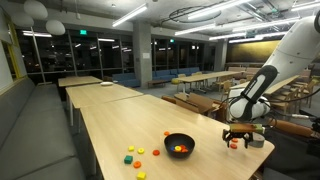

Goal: Put one yellow ring and three orange rings inside the black bowl

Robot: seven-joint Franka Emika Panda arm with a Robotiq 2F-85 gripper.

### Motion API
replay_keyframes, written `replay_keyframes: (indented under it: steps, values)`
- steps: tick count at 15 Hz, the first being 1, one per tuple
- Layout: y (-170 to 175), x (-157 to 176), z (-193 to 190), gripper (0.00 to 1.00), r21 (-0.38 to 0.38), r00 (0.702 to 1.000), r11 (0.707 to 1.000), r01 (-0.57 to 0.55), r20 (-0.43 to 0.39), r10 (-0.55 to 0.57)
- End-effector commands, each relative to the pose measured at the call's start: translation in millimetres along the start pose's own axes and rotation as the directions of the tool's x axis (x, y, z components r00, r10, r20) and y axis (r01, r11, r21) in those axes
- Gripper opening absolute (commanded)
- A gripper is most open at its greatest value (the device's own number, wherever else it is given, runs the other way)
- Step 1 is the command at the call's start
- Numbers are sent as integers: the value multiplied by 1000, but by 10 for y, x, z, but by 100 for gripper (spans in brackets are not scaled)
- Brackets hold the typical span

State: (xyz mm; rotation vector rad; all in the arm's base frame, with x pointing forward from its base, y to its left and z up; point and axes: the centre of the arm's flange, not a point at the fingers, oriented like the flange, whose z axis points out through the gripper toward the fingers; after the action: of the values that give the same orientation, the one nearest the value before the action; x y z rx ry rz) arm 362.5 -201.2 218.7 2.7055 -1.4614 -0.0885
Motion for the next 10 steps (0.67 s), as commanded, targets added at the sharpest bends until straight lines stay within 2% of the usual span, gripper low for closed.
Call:
replay_keyframes:
  steps: [1, 10]
  values:
    - [0, 108, 73, 100, 17, 999, 1000, -26, -22, 26]
    - [47, 190, 188, 100, 69, 994, 992, -107, -11, 108]
